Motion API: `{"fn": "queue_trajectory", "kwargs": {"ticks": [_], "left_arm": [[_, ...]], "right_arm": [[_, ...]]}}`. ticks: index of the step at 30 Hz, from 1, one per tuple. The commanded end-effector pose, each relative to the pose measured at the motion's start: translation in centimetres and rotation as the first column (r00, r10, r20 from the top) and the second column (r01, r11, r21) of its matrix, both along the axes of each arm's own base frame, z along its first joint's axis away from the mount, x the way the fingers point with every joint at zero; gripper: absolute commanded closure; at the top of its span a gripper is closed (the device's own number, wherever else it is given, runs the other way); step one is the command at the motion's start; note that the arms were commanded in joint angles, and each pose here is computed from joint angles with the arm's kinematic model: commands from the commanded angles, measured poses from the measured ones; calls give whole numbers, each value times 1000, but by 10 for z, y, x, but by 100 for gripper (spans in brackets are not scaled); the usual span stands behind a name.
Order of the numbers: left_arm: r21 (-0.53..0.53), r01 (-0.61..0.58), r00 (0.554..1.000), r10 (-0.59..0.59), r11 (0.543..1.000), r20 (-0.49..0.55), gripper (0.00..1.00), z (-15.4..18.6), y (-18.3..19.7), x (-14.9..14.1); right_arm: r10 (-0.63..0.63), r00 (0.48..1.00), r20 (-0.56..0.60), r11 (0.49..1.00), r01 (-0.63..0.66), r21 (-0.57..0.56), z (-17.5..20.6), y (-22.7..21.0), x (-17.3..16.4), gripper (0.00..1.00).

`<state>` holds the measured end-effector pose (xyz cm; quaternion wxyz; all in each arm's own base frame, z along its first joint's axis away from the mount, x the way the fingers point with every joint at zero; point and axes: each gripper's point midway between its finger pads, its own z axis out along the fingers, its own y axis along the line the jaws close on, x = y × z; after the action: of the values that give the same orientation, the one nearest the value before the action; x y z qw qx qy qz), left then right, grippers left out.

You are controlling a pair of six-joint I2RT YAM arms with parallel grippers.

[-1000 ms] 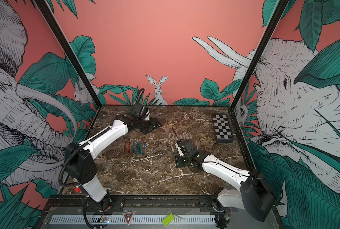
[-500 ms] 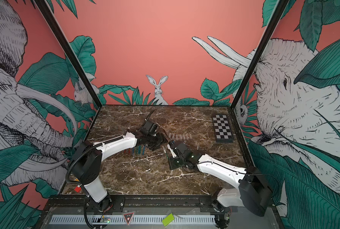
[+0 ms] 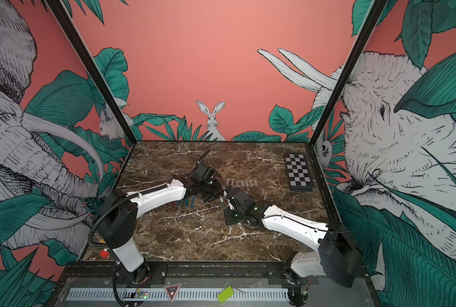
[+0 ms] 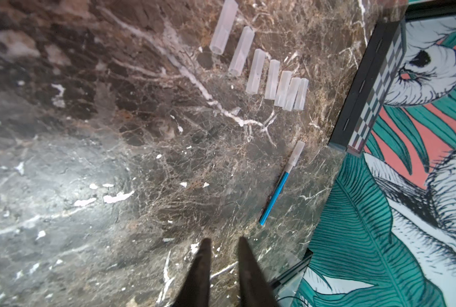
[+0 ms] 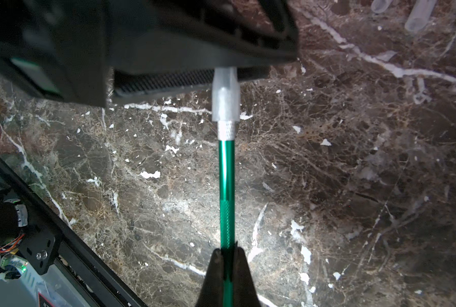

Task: Remove protective caps from carving knives
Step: Remove the protective sleeve from the carving knife.

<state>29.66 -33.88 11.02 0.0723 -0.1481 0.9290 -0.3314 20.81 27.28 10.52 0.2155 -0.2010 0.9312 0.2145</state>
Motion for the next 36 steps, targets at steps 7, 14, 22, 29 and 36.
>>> {"fn": "queue_trajectory", "kwargs": {"ticks": [7, 14, 22, 29, 36], "left_arm": [[25, 29, 1000, -29, 999, -10, 100, 4, 3, -7], [29, 30, 999, -30, 999, -13, 100, 4, 2, -5], [32, 24, 1000, -24, 999, -6, 100, 7, 4, -7], [42, 31, 999, -31, 999, -7, 100, 6, 6, -9], [48, 23, 1000, -23, 999, -1, 100, 7, 7, -7]], "right_arm": [[-14, 1000, 27, 1000, 15, -17, 5, 1, 5, 100], [16, 1000, 14, 1000, -16, 16, 5, 9, 3, 93], [12, 999, 31, 1000, -12, 21, 2, 13, 8, 80], [12, 999, 36, 1000, -13, 18, 1, 16, 11, 93], [-5, 1000, 24, 1000, 5, -2, -6, 12, 11, 100]]}}
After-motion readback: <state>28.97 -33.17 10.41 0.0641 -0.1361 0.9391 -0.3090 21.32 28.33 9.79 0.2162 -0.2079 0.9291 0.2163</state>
